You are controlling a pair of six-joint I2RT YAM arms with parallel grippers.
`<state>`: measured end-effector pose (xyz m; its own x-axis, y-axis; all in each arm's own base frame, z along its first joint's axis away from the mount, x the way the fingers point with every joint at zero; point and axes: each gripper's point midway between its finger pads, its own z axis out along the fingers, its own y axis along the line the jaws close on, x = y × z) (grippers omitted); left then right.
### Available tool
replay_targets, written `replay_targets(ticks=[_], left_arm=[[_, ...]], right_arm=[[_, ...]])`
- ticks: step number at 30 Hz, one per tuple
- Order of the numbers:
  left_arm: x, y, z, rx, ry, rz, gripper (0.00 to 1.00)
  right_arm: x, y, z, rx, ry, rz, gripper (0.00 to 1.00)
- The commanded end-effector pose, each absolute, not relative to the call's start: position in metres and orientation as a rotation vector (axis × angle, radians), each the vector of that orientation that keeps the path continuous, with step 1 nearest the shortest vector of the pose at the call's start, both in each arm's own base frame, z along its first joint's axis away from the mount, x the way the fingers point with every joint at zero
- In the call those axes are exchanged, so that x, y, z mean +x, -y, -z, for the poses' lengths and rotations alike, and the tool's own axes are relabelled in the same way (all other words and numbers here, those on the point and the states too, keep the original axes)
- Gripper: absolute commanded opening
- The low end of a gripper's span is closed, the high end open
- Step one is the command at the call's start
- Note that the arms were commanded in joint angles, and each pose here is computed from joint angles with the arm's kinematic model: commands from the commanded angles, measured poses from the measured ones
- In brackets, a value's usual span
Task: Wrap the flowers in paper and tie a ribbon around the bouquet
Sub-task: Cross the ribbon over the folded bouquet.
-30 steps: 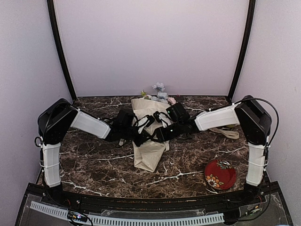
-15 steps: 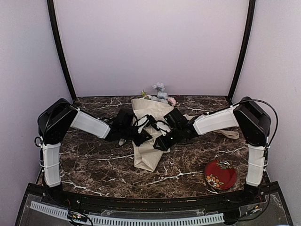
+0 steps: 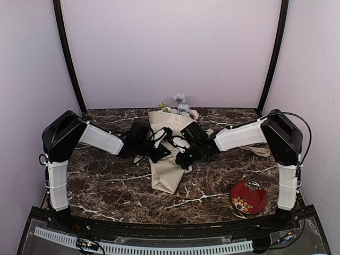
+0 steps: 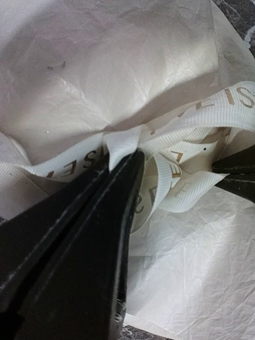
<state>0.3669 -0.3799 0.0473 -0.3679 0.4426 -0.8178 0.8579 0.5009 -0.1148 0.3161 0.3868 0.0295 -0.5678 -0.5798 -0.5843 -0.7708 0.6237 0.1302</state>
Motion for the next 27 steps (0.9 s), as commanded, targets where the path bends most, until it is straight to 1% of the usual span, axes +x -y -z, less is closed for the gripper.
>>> replay_targets(ticks=[1,5,12,15,17,20,23,26,27], left_arm=[[0.366,0.377,-0.045,1.057,-2.021,0.707,0.00],[0.368,0.376,-0.047,1.052,-2.018,0.702,0.00],[0.371,0.374,-0.053,1.045,-2.004,0.679,0.00],[0.369,0.373,-0.052,1.052,-2.003,0.678,0.00],[0.368,0.373,-0.055,1.053,-1.994,0.681,0.00],[0.368,0.372,-0.060,1.048,-1.982,0.682,0.00],[0.366,0.372,-0.066,1.049,-1.969,0.685,0.00],[0.366,0.369,-0.070,1.048,-1.970,0.684,0.07],[0.366,0.368,-0.072,1.044,-1.969,0.688,0.11]], right_arm=[[0.309,-0.404,-0.054,-1.094,-2.271,-0.603,0.00],[0.299,-0.413,-0.086,-1.080,-2.228,-0.742,0.00],[0.239,-0.436,-0.160,-1.174,-2.126,-1.281,0.00],[0.221,-0.435,-0.178,-1.193,-2.088,-1.419,0.00],[0.218,-0.433,-0.182,-1.155,-2.089,-1.465,0.00],[0.236,-0.422,-0.160,-1.040,-2.206,-1.387,0.00],[0.251,-0.411,-0.151,-0.918,-2.260,-1.428,0.00],[0.259,-0.398,-0.140,-0.818,-2.309,-1.431,0.00],[0.264,-0.395,-0.137,-0.795,-2.322,-1.411,0.00]])
